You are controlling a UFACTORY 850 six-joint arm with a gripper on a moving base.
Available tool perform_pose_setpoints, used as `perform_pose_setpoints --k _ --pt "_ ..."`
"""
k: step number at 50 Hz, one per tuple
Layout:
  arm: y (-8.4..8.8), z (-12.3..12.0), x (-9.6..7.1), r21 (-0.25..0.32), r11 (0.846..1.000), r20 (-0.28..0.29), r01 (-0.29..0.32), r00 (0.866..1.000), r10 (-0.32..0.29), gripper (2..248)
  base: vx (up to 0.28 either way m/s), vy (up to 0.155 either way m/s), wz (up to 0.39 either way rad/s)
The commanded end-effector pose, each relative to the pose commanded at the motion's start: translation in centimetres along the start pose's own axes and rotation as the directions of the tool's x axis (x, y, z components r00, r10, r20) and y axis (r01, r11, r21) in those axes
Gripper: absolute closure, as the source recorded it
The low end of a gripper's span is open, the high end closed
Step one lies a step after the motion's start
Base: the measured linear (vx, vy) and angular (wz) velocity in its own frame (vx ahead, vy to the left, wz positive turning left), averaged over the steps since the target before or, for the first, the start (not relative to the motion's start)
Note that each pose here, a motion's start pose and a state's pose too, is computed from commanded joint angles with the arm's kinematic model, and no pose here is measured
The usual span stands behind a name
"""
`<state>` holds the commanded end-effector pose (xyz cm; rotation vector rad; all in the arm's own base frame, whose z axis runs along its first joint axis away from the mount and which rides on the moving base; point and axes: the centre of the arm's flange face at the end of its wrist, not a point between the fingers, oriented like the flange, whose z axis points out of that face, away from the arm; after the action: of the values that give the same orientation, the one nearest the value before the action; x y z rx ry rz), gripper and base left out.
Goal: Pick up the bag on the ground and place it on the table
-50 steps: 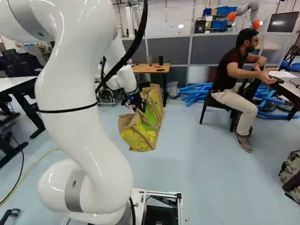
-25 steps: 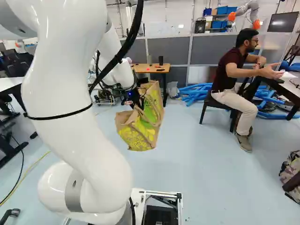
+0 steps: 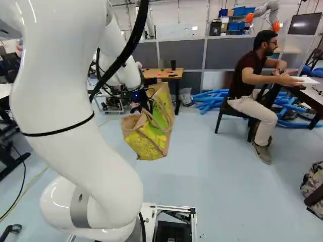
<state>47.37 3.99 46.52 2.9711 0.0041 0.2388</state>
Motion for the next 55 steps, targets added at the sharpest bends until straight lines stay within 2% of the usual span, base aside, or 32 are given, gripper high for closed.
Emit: perform_pose_setpoints --k 55 --pt "1.0 -8.1 -0.6 -0.033 0.999 -0.012 -0.016 1.0 0.016 228 0.0 0.0 0.0"
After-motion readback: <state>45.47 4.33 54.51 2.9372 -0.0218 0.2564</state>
